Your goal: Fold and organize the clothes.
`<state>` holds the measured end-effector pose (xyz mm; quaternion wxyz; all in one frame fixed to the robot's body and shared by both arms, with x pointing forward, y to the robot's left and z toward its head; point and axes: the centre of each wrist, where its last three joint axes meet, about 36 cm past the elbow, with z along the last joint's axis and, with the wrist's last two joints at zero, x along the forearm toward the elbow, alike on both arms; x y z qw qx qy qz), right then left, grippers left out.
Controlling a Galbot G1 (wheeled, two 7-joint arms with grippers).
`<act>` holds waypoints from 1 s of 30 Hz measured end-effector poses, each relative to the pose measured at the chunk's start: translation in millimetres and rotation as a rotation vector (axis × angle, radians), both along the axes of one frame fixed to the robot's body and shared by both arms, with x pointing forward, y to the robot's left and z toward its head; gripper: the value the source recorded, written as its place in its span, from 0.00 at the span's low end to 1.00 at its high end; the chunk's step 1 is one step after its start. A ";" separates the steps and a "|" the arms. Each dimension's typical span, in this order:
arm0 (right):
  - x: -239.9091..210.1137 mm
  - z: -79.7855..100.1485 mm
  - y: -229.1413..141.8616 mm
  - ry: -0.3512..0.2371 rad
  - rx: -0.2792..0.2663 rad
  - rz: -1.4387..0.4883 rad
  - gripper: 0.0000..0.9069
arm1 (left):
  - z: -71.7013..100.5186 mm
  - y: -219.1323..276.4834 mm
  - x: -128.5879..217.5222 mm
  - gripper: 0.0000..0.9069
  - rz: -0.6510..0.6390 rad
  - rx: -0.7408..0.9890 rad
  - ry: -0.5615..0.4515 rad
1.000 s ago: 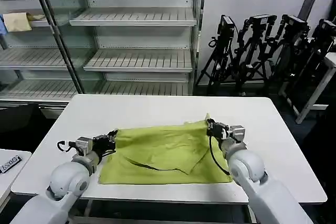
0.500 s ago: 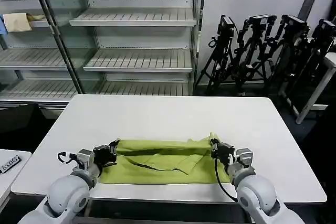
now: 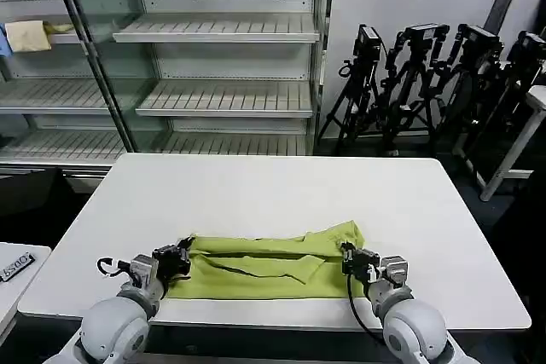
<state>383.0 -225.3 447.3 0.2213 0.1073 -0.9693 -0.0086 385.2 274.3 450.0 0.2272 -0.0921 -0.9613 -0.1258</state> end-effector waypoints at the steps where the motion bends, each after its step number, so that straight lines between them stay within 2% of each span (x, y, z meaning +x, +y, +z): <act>1: -1.1 0.5 -0.4 -0.002 -0.003 -0.001 1.00 | 0.2 -0.5 -1.0 1.00 0.001 0.002 -0.002; 13: -22.3 11.2 -3.3 -0.054 -0.018 -0.018 1.00 | 5.2 -10.3 -16.2 1.00 0.062 -0.016 -0.041; 25: -41.6 6.0 -0.3 -0.047 -0.016 -0.038 1.00 | -8.9 -30.0 -22.7 1.00 0.190 -0.165 -0.036; 26: -43.0 5.9 0.4 -0.046 -0.015 -0.038 1.00 | -10.9 -31.4 -21.4 0.89 0.202 -0.178 -0.036; 28: -44.9 6.2 0.7 -0.046 -0.014 -0.039 1.00 | -14.8 -34.0 -19.8 0.58 0.218 -0.200 -0.030; 29: -45.7 6.4 0.6 -0.046 -0.014 -0.040 1.00 | -18.0 -35.6 -19.5 0.26 0.226 -0.212 -0.024; 30: -46.4 6.6 0.5 -0.046 -0.014 -0.041 1.00 | -20.5 -36.9 -19.4 0.07 0.232 -0.220 -0.018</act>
